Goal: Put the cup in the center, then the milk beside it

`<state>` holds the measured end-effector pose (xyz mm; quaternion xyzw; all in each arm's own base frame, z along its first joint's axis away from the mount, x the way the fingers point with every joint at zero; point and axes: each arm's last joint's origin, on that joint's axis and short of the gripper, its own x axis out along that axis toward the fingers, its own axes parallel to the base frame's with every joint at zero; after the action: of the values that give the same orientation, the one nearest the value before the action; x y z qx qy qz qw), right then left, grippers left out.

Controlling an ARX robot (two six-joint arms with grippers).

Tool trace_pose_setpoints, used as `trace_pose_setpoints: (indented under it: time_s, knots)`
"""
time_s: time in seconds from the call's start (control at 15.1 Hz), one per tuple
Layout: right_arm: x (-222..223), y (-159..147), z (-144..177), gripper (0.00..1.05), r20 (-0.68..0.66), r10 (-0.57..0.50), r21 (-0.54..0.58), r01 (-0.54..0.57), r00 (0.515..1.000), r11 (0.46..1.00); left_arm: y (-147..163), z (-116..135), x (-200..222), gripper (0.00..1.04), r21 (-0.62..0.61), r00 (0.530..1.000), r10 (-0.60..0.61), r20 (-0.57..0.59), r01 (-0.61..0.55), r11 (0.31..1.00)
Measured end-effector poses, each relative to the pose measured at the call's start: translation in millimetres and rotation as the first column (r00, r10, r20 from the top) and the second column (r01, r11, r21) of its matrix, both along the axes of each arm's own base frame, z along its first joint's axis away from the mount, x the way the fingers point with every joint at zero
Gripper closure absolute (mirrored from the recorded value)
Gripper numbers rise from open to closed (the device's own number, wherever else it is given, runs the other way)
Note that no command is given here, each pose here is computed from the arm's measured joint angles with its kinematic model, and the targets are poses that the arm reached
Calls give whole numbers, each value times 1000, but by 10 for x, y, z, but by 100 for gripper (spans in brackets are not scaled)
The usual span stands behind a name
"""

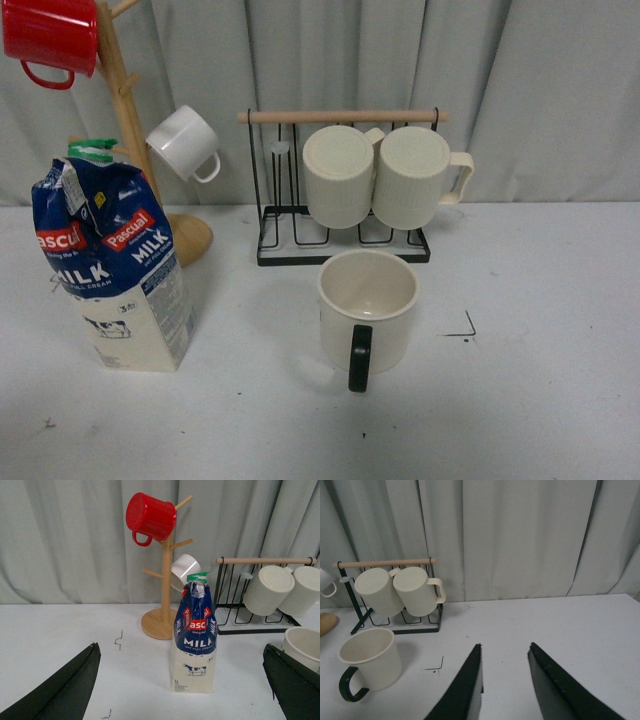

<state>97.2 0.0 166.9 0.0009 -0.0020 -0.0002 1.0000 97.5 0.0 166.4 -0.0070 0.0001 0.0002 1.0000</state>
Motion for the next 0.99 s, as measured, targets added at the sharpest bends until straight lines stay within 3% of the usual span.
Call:
trace_pose_setpoints:
  time_s: [0.07,0.13,0.2,0.4,0.53,0.66,0.99]
  knots:
    - [0,0,0,67,0,0,0,0,1000,1000,0,-17,0,7,-10,1000,2,-31,-2,1000]
    - [0,0,0,54,0,0,0,0,1000,1000,-29,21,9,7,-79,953,16,-302,-42,996]
    - [0,0,1,43,1,1,0,-1,1000,1000,-99,194,132,7,-171,909,-20,-416,-56,984]
    - [0,0,0,7,0,0,0,0,1000,1000,-160,845,703,7,-244,966,-66,-250,3,970]
    - [0,0,0,7,0,0,0,0,1000,1000,-188,934,1198,7,-202,961,-102,-258,49,978]
    - [0,0,0,6,0,0,0,0,1000,1000,-197,816,1665,7,-146,927,-126,-353,78,986]
    - [0,0,0,6,0,0,0,0,1000,1000,-78,519,2132,7,-101,875,-68,-480,23,995]
